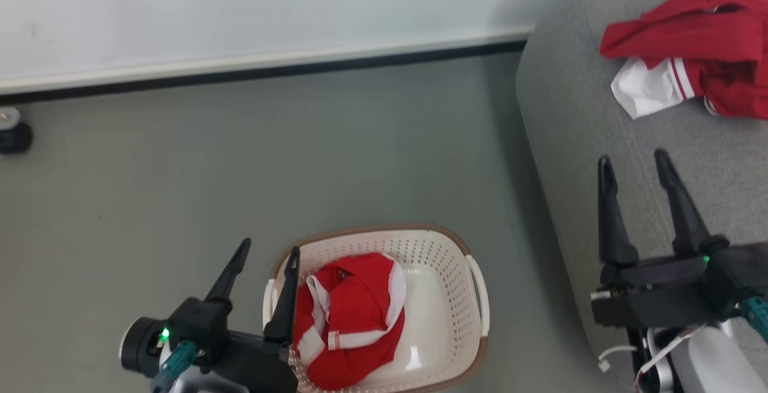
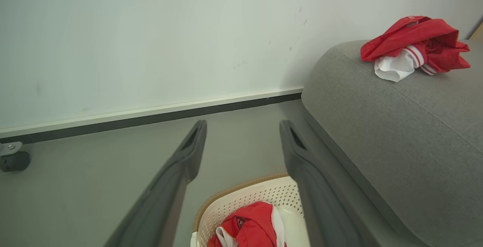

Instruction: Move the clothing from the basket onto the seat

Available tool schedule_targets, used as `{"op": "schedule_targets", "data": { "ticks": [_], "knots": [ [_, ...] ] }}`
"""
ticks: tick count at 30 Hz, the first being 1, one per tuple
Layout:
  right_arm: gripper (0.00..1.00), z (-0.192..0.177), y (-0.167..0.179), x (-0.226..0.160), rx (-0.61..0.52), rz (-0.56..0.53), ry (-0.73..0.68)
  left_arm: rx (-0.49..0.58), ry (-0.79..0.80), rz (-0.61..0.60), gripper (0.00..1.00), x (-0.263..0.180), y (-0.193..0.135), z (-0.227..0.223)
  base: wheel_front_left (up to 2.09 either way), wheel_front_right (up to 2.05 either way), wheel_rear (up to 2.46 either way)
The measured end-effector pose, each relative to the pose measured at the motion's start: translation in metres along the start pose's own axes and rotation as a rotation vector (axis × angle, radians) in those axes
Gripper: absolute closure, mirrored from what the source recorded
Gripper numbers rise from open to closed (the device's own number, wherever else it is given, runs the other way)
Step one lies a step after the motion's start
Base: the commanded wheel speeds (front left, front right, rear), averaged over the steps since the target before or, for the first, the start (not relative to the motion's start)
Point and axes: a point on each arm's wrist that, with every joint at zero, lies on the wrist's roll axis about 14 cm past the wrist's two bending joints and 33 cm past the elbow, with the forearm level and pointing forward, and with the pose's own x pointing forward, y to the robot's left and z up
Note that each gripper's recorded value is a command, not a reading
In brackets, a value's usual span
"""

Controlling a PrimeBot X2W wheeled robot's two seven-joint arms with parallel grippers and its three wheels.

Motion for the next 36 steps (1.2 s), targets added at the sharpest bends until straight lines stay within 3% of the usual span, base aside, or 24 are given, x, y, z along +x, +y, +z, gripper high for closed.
{"op": "schedule_targets", "data": {
  "ticks": [8,20,30,36],
  "knots": [
    [0.0,0.002,-0.013,0.033,-0.052,-0.012,-0.04,0.026,0.193,-0.115,0.0,0.026,-0.021,-0.061,0.0,0.0,0.0],
    [0.0,-0.024,-0.032,0.076,-0.088,-0.041,-0.031,0.045,0.39,-0.229,0.0,0.061,-0.04,-0.138,0.0,0.0,0.0],
    [0.0,-0.06,-0.034,0.113,-0.078,-0.032,-0.02,0.067,0.569,-0.285,0.0,0.069,-0.038,-0.215,0.0,0.0,0.0],
    [0.0,-0.086,-0.04,0.124,-0.081,-0.036,0.0,0.132,0.652,-0.301,0.0,0.079,-0.023,-0.254,0.0,0.0,0.0]
  ]
}}
